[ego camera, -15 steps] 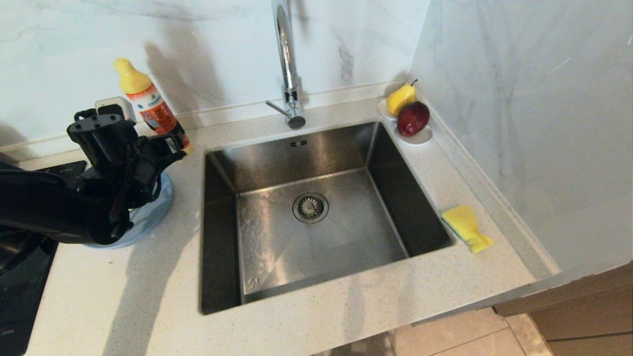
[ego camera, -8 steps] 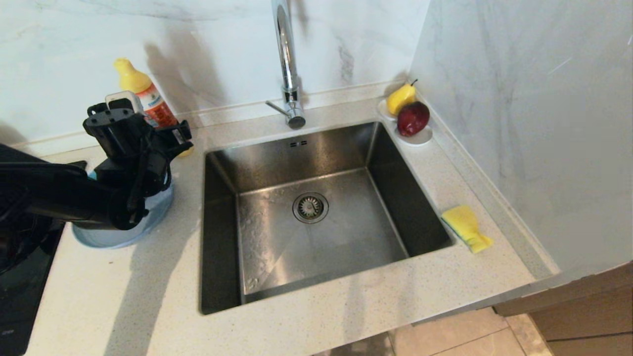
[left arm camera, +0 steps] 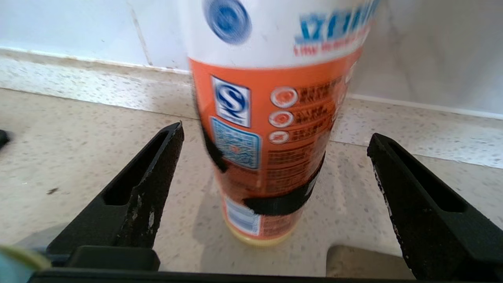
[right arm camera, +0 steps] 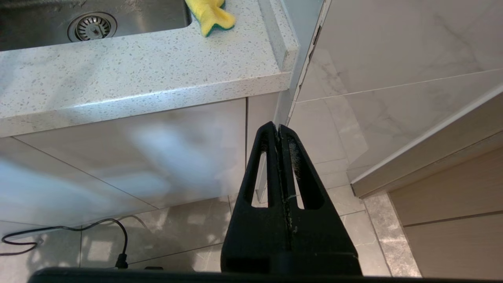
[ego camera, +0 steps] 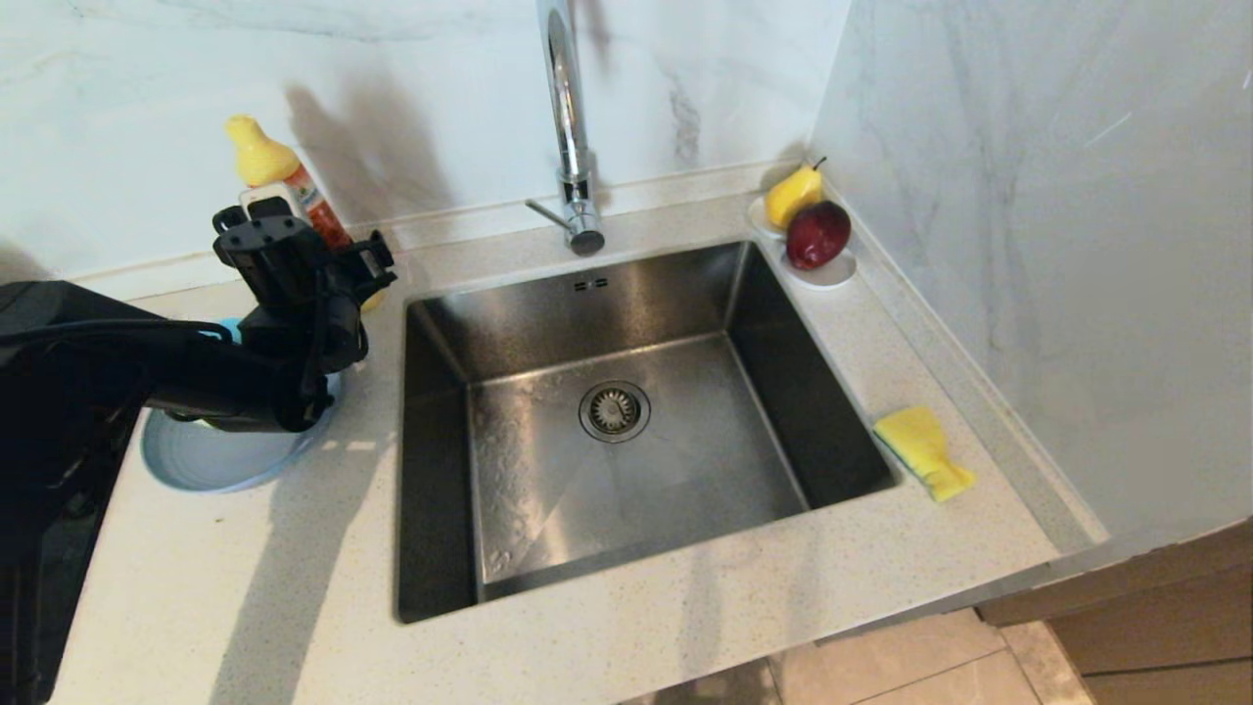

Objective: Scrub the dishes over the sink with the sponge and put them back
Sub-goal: Grab the dish soap

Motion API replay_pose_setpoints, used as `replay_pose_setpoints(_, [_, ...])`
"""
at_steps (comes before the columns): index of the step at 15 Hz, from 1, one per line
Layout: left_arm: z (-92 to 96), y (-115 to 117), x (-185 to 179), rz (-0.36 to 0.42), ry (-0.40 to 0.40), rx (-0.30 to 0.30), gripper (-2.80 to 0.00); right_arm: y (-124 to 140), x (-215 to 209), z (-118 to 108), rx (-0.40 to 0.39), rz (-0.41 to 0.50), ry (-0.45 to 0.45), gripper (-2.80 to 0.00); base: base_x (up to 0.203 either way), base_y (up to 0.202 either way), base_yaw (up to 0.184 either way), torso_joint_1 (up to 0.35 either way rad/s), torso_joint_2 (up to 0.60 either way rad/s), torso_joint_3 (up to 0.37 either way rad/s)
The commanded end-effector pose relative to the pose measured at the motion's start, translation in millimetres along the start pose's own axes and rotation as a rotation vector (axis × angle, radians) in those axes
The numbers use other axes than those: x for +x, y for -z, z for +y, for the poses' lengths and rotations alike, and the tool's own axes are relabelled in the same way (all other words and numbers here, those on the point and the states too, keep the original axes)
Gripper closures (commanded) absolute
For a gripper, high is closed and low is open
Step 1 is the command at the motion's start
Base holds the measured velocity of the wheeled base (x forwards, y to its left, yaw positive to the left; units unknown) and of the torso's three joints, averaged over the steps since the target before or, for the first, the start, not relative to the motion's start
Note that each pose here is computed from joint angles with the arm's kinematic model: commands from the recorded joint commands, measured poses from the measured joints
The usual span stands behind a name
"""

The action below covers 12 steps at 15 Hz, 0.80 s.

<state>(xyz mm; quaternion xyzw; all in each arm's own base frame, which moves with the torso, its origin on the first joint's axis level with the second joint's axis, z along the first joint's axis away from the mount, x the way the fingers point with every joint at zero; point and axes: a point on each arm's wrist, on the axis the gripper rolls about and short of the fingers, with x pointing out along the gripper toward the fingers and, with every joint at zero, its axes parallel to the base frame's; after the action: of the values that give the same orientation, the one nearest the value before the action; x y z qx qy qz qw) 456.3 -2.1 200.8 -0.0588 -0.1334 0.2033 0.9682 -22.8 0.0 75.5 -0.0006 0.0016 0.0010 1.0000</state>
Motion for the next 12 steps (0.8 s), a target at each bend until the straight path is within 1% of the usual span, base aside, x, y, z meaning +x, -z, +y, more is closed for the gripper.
replay_pose_setpoints(1, [-2.6, 12, 7, -0.001, -0.002, -0.001, -2.8, 0, 0, 0, 0.0, 0.0, 0.0, 0.0, 0.0, 0.0, 0.0, 0.0, 0.0, 0.0])
replay_pose_setpoints(3, [-2.8, 15, 9, -0.003, -0.004, -0.002, -2.8, 0, 0, 0, 0.0, 0.001, 0.0, 0.0, 0.0, 0.0, 0.0, 0.0, 0.0, 0.0])
replay_pose_setpoints(6, [-6.8, 14, 17, -0.029, -0.004, -0.014, -2.8, 0, 0, 0, 0.0, 0.0, 0.0, 0.0, 0.0, 0.0, 0.0, 0.0, 0.0, 0.0])
replay_pose_setpoints(12, [-10.9, 26, 29, -0.018, -0.024, -0.008, -2.8, 0, 0, 0, 0.0, 0.0, 0.0, 0.0, 0.0, 0.0, 0.0, 0.0, 0.0, 0.0])
